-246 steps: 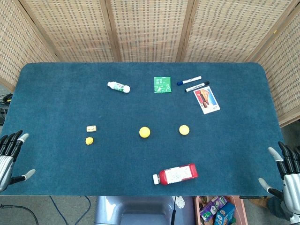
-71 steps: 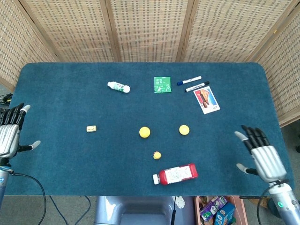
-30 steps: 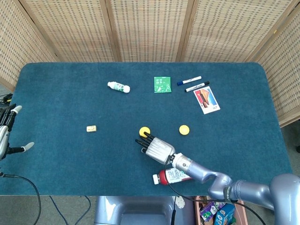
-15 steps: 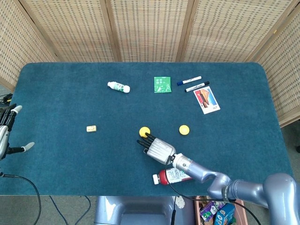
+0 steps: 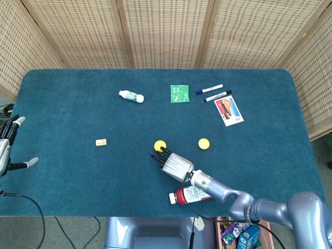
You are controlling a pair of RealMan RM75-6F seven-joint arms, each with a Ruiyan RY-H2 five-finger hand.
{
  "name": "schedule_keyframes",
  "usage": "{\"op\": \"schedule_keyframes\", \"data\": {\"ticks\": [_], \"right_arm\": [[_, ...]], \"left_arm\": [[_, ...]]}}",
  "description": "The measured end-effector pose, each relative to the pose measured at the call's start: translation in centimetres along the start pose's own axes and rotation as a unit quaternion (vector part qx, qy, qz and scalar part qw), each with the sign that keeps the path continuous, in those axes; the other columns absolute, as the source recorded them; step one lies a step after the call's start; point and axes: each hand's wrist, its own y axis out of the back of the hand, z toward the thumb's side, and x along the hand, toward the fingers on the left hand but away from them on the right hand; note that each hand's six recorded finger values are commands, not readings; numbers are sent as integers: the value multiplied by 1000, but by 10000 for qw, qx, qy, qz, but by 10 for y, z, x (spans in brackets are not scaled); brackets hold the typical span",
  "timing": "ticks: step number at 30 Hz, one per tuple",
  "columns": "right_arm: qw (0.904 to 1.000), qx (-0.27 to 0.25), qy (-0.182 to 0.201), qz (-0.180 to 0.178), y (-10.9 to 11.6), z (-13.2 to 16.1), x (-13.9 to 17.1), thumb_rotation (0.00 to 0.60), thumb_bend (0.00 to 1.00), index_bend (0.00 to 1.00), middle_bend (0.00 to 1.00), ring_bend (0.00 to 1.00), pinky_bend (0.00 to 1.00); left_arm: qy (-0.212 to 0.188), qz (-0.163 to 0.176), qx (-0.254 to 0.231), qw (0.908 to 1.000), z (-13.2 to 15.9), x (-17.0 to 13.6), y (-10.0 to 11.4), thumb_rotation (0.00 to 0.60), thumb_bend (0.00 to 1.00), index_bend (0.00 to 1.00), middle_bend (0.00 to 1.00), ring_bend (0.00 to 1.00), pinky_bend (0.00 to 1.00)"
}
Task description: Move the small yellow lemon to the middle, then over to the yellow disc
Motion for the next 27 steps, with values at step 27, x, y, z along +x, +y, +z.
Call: {"op": "schedule_keyframes", "data": {"ticks": [27], "right_arm": [[9834,-38,-1793,293,-8,-126,47,600,314,522,0,0,0]], "left_arm": [[-35,-76,3,10000,3,0,-3,600,0,0,0,0,0]]}}
